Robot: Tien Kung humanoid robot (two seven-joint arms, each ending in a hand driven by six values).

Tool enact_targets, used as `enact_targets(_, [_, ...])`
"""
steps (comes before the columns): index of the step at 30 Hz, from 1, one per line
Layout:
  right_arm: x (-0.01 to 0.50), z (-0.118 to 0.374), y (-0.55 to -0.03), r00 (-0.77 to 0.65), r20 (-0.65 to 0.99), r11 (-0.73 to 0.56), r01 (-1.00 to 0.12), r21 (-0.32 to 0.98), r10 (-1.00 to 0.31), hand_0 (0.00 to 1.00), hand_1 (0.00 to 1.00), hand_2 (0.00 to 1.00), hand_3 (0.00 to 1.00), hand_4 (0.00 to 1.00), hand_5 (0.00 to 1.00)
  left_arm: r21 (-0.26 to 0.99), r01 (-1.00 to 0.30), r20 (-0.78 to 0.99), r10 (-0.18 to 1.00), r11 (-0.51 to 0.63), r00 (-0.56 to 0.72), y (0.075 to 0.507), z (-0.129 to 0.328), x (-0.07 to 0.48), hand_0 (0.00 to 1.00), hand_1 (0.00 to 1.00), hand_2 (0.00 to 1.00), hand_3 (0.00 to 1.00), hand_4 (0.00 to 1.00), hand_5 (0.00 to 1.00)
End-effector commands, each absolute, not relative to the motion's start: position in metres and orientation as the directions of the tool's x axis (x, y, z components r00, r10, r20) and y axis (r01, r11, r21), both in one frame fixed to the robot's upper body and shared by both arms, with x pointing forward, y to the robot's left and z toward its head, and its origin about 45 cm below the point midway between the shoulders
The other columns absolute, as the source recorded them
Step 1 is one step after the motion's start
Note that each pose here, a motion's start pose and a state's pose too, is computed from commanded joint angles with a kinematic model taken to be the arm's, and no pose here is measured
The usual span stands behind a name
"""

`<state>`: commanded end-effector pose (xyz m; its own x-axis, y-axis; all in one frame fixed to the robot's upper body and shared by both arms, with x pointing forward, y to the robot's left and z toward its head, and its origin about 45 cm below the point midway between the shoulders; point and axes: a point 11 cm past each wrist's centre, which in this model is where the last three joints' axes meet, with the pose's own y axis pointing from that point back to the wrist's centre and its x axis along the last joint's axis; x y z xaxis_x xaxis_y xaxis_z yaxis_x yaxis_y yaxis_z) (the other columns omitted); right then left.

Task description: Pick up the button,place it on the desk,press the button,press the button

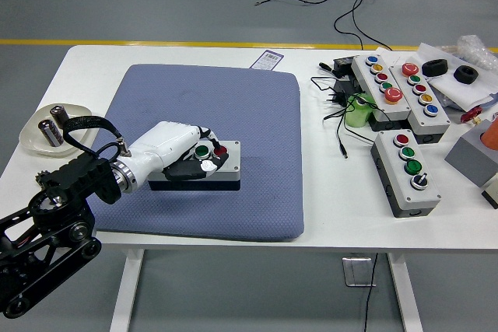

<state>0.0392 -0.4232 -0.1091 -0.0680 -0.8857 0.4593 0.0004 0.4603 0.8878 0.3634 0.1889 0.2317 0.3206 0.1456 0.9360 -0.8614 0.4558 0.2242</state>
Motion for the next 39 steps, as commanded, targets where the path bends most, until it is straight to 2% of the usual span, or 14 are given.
enact_targets(22, [0.041,-0.109,-0.423,-0.064,0.459,0.460,-0.003,0.888,-0.886,0.538,0.663,0.714,0.633,0.319,0.157,0.328,-0.843,0.914,0.083,0.427,0.398,0.191,0.209,0.364,0.002,0.002,0.002,0.689,0.614,0.998])
enact_targets(27, [0.040,-0.109,-0.423,-0.065,0.458,0.459,-0.001,0.888,-0.886,0.538,0.663,0.714,0.632,0.319,0.158,0.309,-0.850,0.918,0.098,0.427,0.383,0.192,0.212,0.364,0.002,0.002,0.002,0.690,0.615,0.998])
enact_targets(35, [0.039,-0.109,-0.423,-0.067,0.458,0.459,0.002,0.889,-0.887,0.539,0.663,0.714,0.633,0.319,0.156,0.180,-0.895,0.936,0.210,0.409,0.284,0.194,0.236,0.372,0.002,0.002,0.002,0.691,0.615,0.998])
enact_targets(39, [0.038,-0.109,-0.423,-0.066,0.458,0.459,0.003,0.888,-0.886,0.536,0.662,0.713,0.632,0.319,0.157,0.102,-0.937,0.896,0.377,0.334,0.233,0.205,0.239,0.382,0.002,0.002,0.002,0.688,0.619,0.998])
